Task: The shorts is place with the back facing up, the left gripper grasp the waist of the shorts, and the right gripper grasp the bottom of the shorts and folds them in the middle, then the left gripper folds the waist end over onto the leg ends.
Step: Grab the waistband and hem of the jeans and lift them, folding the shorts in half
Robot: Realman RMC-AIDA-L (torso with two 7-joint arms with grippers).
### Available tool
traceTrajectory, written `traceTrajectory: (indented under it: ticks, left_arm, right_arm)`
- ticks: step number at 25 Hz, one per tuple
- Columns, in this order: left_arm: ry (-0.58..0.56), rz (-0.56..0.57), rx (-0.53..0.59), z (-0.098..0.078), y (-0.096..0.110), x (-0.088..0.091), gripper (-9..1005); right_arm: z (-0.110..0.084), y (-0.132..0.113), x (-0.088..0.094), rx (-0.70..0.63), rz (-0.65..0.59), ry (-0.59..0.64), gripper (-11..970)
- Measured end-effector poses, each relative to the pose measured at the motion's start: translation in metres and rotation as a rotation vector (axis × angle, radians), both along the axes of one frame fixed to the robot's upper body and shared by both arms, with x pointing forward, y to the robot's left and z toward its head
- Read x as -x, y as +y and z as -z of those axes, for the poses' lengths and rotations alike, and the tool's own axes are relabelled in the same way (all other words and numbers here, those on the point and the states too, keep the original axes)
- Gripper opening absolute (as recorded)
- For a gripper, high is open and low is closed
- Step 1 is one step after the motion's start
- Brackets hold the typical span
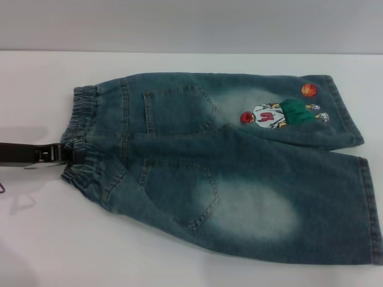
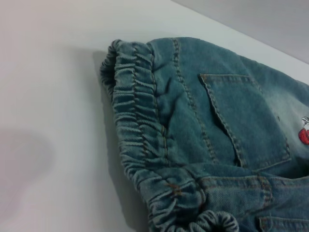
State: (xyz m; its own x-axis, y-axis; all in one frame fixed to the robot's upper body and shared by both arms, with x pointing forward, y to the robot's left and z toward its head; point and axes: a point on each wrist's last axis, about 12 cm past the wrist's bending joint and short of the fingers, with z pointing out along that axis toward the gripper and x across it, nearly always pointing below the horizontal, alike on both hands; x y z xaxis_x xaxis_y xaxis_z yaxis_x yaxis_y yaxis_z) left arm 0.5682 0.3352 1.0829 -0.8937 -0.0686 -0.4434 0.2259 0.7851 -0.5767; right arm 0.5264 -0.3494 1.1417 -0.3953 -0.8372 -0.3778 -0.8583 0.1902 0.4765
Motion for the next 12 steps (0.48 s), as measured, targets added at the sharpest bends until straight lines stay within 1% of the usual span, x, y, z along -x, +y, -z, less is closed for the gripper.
traceTrajectory:
  ticks: [12]
  left_arm:
    - [0.005,0.004,0.006,0.0010,-0.0014,0.0014,42]
  right_arm:
    - [0.0097,-0.0100,-0.0002,0.065,0.064,-0.029,563]
